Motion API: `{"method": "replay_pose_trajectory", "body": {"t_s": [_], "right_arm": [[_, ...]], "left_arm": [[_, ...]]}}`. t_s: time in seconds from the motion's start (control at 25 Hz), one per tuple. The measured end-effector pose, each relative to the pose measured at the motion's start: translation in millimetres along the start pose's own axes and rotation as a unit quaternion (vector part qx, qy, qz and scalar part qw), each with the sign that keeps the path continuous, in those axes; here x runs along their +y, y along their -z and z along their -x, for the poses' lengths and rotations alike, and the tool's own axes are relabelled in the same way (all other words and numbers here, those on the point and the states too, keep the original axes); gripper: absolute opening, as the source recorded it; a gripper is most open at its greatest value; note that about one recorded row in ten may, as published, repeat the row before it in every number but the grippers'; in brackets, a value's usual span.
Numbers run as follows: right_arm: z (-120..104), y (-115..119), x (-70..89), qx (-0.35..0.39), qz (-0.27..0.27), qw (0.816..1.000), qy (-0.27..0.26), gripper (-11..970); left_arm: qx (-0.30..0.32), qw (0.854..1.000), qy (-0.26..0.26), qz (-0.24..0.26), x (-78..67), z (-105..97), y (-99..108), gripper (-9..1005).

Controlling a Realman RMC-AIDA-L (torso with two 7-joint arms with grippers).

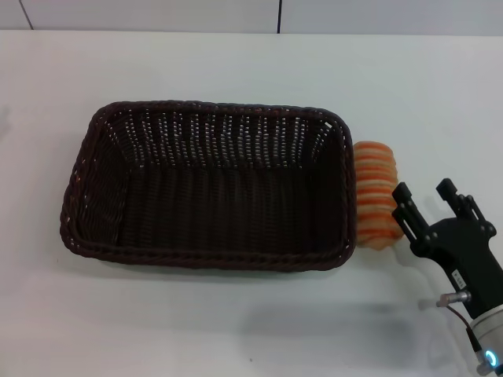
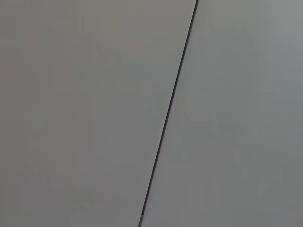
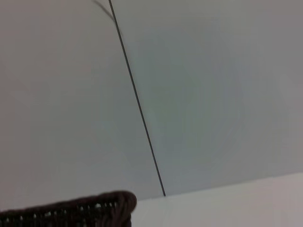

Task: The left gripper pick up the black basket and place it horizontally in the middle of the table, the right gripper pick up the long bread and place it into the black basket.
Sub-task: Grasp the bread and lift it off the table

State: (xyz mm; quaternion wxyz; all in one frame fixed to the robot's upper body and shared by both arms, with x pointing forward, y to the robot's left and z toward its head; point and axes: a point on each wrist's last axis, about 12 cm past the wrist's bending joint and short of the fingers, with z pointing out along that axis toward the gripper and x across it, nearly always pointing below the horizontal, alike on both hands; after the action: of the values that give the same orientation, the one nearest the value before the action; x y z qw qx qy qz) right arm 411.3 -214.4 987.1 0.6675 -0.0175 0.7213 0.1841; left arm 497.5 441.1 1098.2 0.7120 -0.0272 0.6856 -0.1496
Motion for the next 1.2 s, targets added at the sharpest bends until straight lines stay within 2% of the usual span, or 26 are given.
{"method": "replay_pose_trajectory", "body": {"t_s": [0.52,1.2], "right_arm": [[-7,-16,0.6,0.046,0.016,0.999,0.012,723],[-13,-24,-2.4,0.081,0.016,0.996,0.016,721]], "left_arm": [[-0.003,1.0,-0.003,-0.007,0.3,3,1,847],[-0.01,1.0,-0.003,-0.024,-4.1,4,-1,847]]}}
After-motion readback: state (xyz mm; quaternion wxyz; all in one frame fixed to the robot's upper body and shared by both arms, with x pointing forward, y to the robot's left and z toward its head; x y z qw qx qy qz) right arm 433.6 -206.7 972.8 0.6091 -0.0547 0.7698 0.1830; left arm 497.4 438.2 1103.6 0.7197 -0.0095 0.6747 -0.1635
